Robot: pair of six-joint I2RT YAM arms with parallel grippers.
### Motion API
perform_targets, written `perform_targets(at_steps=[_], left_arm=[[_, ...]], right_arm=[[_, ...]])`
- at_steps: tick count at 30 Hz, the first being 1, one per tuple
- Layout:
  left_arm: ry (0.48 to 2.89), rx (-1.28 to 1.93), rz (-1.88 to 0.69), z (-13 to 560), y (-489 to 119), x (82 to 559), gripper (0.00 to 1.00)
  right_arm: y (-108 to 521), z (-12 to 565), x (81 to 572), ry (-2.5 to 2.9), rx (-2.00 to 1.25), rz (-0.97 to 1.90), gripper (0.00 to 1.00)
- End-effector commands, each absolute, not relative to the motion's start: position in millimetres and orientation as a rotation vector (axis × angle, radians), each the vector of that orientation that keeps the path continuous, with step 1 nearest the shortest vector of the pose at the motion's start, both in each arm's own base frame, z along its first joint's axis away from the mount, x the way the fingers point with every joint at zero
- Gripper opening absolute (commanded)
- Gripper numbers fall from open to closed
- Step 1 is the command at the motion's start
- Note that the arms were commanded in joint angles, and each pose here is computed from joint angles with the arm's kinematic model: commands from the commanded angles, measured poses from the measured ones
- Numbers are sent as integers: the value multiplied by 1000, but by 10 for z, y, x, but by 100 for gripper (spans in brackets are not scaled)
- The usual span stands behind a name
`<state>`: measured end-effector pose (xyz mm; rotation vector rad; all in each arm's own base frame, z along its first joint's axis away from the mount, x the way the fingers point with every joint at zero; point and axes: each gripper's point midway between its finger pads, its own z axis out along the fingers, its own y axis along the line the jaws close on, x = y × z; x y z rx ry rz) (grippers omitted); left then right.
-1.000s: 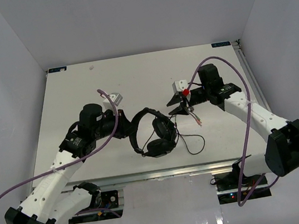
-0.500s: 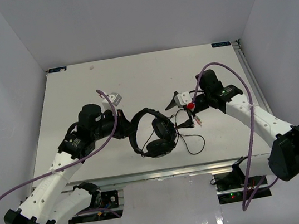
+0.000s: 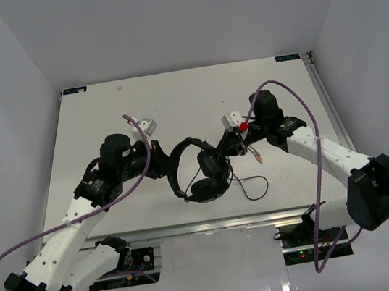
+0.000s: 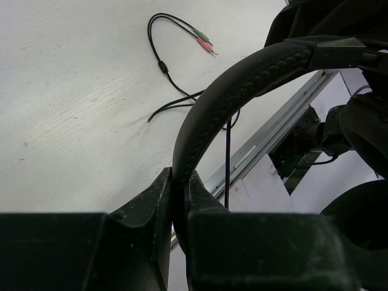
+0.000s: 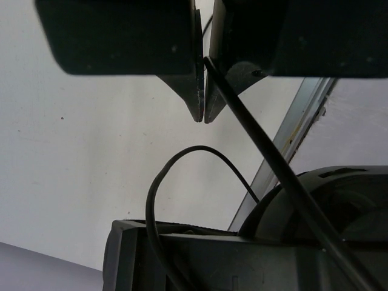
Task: Wrap the headphones
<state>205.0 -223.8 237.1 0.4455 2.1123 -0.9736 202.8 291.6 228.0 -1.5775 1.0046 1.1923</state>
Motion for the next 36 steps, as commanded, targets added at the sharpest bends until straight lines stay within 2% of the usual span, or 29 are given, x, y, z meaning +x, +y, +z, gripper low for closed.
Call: perform_targets(at_steps=[1,5,10,14,20,26,36], left_arm=[[2026,451,-1010,2621,-2266,2042,0],[2043,469,-972,2504,-2244,2073,0],[2077,500,-924,2349,-2254,2162,0],[2091,534,-925,2250,-2319,2231,0],[2104,578,-956,2215,-2424,2285,0],[2088,599,-950,2242,-2403,2255,0],[2049,609,-971,2369,-2385,2179,0]], right_arm=[[2812,2526,2076,968,-1548,1139,8],[2680,2571,2227,1085,-1598,1005,8],[2517,2944,2652,1110,-1713,628,8],[2523,3264,2800,1090,-1732,428,8],[2884,3459,2851,1083,-1690,272,8],[3027,3626,3210,1164,-1527,177,8],[2971,3452,3647,1292,-1425,73,8]])
